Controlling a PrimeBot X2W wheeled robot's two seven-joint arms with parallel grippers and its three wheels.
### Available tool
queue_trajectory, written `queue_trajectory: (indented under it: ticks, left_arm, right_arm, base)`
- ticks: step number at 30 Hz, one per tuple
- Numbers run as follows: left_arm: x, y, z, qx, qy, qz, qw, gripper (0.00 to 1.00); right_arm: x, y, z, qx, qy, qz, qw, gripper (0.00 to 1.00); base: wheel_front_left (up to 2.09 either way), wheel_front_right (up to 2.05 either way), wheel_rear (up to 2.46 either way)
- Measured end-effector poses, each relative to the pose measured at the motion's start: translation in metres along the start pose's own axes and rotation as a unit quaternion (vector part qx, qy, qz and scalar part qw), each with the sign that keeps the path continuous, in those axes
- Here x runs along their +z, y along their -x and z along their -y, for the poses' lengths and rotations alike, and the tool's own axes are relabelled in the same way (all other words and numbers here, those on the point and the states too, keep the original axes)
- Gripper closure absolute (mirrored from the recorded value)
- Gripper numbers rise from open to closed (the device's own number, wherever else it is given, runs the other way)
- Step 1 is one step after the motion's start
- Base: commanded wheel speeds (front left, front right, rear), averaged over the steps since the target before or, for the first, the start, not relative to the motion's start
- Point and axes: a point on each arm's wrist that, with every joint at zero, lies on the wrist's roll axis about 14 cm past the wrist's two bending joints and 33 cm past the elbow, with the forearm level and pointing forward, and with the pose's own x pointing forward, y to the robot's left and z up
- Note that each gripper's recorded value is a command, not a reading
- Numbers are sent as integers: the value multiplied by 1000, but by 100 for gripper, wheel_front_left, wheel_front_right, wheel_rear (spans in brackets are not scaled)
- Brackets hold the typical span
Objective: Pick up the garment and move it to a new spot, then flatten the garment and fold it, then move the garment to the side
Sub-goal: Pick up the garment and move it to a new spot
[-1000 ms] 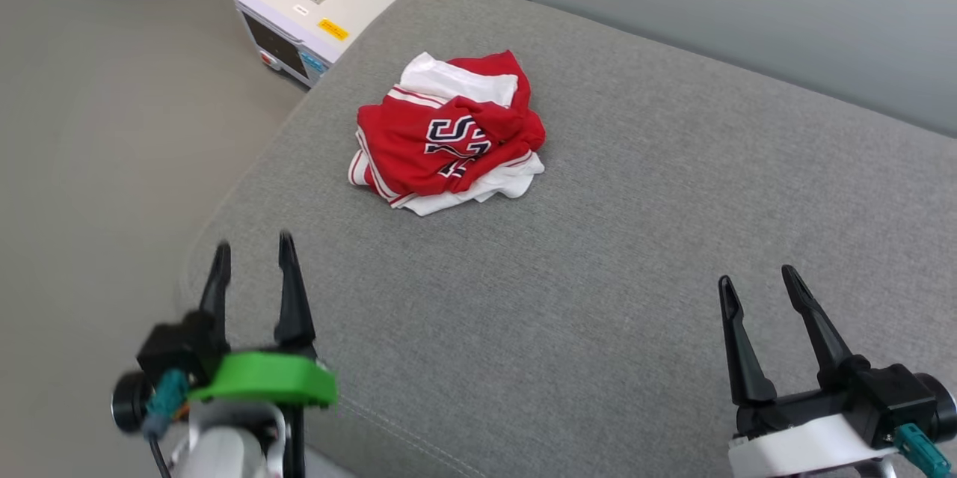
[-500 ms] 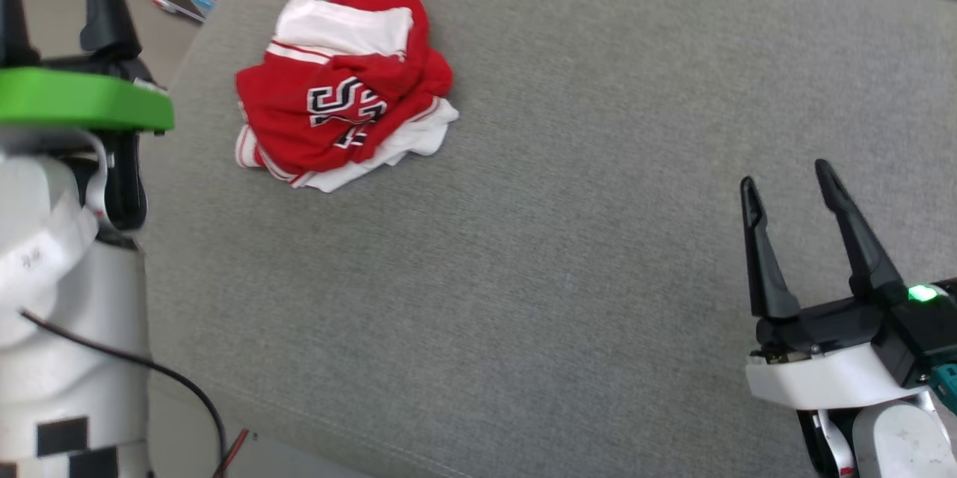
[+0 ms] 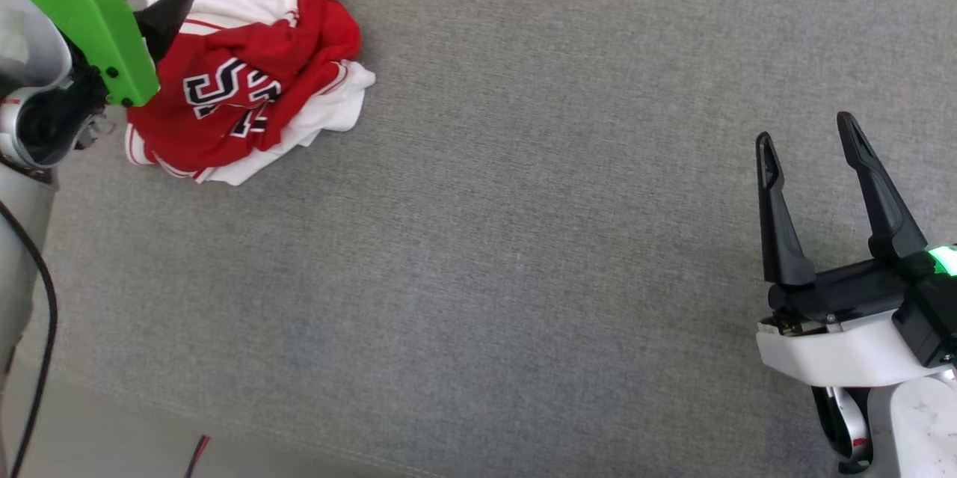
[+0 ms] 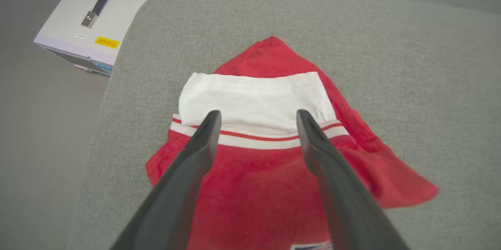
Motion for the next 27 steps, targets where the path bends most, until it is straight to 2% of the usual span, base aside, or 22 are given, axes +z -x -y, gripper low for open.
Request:
queue_trajectory:
  ticks: [4, 10, 13, 19, 20, 21, 27]
  left_arm:
    - [-42, -14, 5, -10, -14, -114, 993, 0]
    - [-109, -25, 16, -24, -36, -258, 965, 0]
    - [-120, -30, 15, -22, -55, -291, 955, 0]
    - [-129, -42, 17, -21, -81, -315, 945, 0]
    - [-128, -43, 17, -21, -86, -315, 945, 67]
    - [-128, -43, 17, -21, -91, -313, 945, 100]
    - [-104, -43, 24, -32, -115, -237, 964, 100]
  right_arm:
    - [-6, 0, 8, -9, 1, -5, 1000, 0]
    - [-15, 1, 19, -22, 4, -13, 1000, 0]
    - [-19, 0, 22, -25, 5, -16, 1000, 0]
    - [-23, 1, 28, -32, 6, -20, 999, 0]
    - [-22, 2, 29, -34, 7, -19, 999, 0]
    - [-21, 2, 30, -36, 8, -19, 999, 0]
    - [-4, 3, 31, -45, 10, -3, 999, 0]
  base:
    - [0, 0, 0]
    - [0, 0, 0]
    - [0, 0, 0]
    - [0, 0, 0]
    - [0, 0, 0]
    - [0, 0, 0]
    - [0, 0, 0]
